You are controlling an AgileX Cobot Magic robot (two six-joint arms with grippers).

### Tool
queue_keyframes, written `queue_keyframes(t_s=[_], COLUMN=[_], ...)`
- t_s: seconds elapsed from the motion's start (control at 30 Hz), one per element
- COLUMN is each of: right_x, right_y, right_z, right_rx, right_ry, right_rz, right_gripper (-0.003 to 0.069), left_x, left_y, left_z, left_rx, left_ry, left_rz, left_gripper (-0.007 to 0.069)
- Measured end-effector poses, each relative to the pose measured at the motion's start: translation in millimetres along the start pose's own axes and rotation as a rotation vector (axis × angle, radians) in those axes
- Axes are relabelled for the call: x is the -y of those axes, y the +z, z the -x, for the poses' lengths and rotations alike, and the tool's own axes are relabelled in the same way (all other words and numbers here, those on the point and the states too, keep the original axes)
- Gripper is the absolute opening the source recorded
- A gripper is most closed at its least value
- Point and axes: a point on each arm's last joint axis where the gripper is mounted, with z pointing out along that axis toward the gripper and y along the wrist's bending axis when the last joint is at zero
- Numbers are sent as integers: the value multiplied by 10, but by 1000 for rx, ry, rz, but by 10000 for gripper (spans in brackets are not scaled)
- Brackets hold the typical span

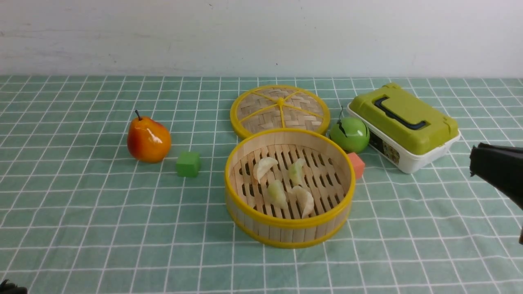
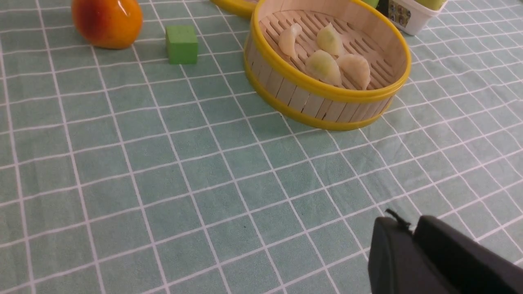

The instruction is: Put the dumplings into the steamer on the table with the blue tablecloth.

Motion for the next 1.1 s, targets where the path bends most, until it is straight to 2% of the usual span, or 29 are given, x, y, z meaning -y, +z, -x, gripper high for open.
queue_keyframes(t_s=[0.33,0.5,0.6,0.67,0.8,0.97,1.1], right_x=[4,104,225,346,503,590,622], right_y=[-5,-124,-249,-343,-468,-514,-510], right_z=[-9,-359,-652,-910,-1343,-1705,-1831], right_rx=[0,-13,-1,31,125,206,152], right_ry=[-9,-48,3,65,65,72,108], right_rz=[-3,-48,-125,-228,-400,-515,-561], right_gripper=[-11,-12,-12,-12,-12,-12,-12], left_x=[0,0,0,0,0,0,1], left_y=[0,0,0,0,0,0,0], left_z=[0,0,0,0,0,0,0], left_rx=[0,0,0,0,0,0,0], left_ry=[0,0,0,0,0,0,-1], left_rz=[0,0,0,0,0,0,-1], left_gripper=[80,85,90,91,91,96,102])
